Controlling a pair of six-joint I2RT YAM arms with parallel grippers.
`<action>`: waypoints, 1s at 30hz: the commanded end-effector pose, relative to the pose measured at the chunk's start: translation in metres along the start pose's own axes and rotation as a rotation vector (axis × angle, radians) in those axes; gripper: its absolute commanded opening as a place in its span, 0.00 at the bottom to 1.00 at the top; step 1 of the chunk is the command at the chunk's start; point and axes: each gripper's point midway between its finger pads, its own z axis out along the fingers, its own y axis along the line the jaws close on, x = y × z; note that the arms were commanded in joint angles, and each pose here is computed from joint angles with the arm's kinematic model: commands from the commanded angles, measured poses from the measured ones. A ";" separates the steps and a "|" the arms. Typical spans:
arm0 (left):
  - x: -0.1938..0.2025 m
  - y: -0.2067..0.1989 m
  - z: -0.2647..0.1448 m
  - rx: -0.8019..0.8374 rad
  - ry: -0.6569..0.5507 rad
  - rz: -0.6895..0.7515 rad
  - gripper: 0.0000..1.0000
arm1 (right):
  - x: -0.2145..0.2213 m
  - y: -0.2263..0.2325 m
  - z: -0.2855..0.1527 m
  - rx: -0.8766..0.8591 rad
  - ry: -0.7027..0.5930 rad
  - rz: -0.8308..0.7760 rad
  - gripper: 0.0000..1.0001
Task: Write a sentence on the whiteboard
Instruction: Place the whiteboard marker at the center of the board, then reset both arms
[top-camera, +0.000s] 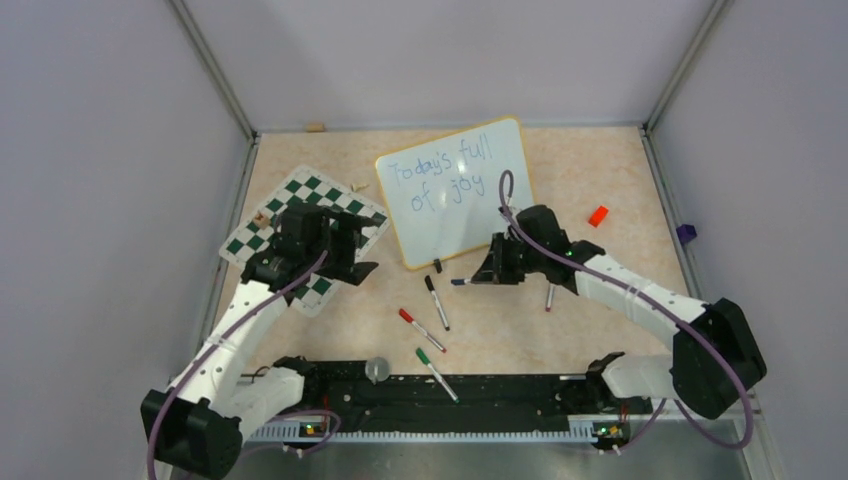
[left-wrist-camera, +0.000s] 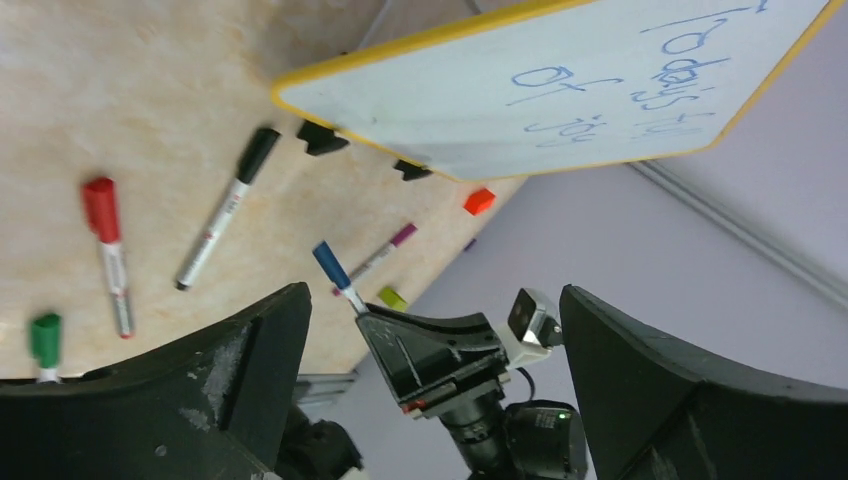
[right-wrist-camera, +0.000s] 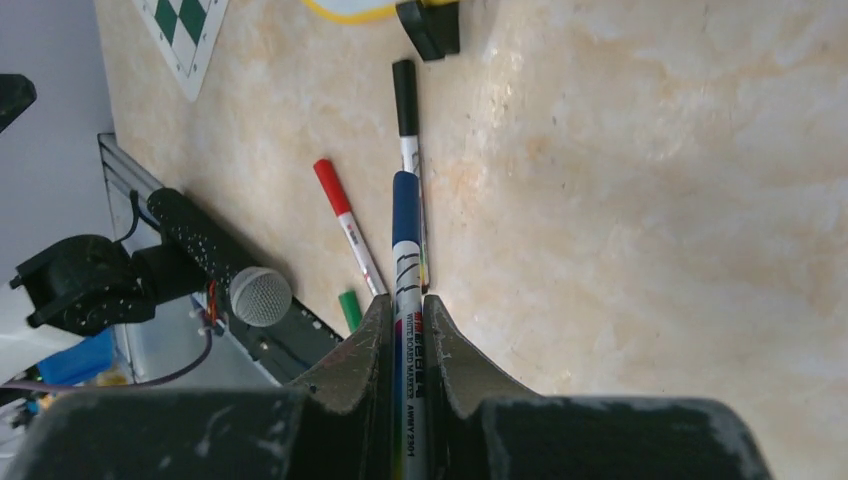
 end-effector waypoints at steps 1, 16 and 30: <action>-0.019 0.027 -0.004 -0.042 -0.079 0.262 0.98 | 0.000 0.014 -0.009 -0.139 -0.043 0.088 0.00; -0.073 0.023 -0.017 0.029 -0.369 0.940 0.95 | -0.029 -0.028 -0.011 0.105 -0.176 0.108 0.90; -0.088 0.028 -0.020 0.208 -0.550 1.283 0.94 | -0.055 -0.101 -0.104 0.500 -0.559 -0.096 0.89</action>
